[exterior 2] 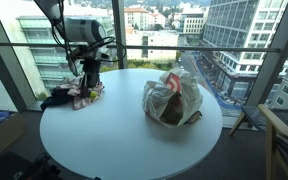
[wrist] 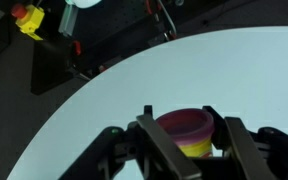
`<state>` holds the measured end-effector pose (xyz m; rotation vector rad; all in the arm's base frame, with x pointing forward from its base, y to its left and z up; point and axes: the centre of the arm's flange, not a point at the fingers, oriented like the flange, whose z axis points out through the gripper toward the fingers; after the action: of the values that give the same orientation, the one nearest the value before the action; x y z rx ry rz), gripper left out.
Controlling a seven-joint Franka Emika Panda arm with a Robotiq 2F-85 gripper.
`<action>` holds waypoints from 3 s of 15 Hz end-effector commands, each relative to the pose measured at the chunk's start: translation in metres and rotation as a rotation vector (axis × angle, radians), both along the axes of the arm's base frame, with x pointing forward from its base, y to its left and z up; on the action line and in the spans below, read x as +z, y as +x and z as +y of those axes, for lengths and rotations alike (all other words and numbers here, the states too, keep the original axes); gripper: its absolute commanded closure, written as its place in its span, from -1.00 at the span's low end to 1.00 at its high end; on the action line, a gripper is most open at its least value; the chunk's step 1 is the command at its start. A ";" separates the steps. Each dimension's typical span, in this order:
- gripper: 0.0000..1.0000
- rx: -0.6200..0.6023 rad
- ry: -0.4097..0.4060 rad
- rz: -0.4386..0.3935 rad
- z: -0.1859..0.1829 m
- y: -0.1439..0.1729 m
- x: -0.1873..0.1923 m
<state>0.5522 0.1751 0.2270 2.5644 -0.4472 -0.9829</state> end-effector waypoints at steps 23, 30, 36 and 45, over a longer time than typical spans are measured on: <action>0.46 -0.090 0.137 0.460 -0.099 0.045 -0.142; -0.57 -0.111 0.162 0.529 -0.098 0.042 -0.142; -1.00 -0.110 0.161 0.503 -0.091 0.045 -0.114; -1.00 -0.009 0.155 0.047 0.013 0.057 0.019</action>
<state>0.6271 0.1535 0.2013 2.5640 -0.3776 -1.3056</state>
